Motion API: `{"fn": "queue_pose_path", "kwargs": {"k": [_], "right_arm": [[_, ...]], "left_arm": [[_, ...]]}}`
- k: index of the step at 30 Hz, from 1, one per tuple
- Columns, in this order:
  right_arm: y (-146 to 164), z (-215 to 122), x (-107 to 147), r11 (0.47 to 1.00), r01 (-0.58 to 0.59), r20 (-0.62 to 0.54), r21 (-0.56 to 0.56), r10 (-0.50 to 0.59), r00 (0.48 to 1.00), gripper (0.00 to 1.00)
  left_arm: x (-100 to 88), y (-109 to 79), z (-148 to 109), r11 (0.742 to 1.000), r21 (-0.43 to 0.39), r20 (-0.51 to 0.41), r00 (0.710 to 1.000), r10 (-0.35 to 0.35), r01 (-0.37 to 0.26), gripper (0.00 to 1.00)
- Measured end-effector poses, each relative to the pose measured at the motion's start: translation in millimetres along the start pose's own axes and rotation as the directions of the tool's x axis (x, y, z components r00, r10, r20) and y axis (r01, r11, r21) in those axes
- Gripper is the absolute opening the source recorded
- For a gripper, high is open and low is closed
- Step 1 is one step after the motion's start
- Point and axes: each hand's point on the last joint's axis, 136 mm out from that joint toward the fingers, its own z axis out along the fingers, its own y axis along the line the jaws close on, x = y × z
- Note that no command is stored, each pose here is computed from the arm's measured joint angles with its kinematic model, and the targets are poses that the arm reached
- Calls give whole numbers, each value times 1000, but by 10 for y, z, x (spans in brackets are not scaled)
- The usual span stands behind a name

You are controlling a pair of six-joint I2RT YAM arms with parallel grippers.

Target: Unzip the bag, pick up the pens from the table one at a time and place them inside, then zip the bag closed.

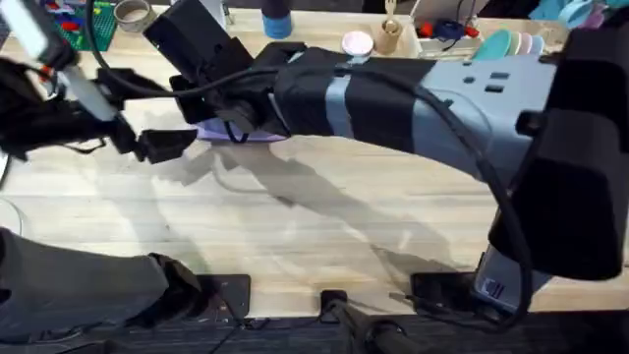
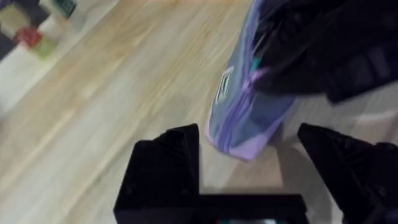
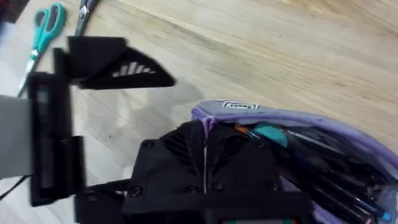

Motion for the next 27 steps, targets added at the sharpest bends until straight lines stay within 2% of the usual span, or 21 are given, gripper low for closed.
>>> {"fn": "queue_pose_path", "kwargs": {"k": [4, 7, 8, 11, 18, 21, 27], "right_arm": [[0, 0, -1, 1000, 0, 0, 0, 0, 1000, 28], [0, 0, -1, 1000, 0, 0, 0, 0, 1000, 28], [0, 0, -1, 1000, 0, 0, 0, 0, 1000, 28], [0, 0, -1, 1000, 0, 1, 0, 0, 1000, 28], [1, 0, -3, 1000, 0, 1, 0, 0, 1000, 28], [2, 0, -3, 1000, 0, 1, -1, 0, 1000, 28], [1, 0, -3, 1000, 0, 1, 0, 0, 1000, 28]], "left_arm": [[-110, 16, 165, 997, 19, 11, 997, 76, -76, 993], [-113, 84, 265, 996, 16, 19, 996, 88, -88, 993], [-79, 88, 345, 998, 35, 37, 998, 46, -48, 993], [-43, 56, 394, 998, 59, 51, 999, -2, -1, 992], [1, 37, 438, 996, 80, 63, 997, -46, 41, 984], [8, 33, 446, 995, 84, 67, 996, -58, 52, 867], [-35, 27, 443, 995, 89, 91, 994, -62, 54, 474]]}}
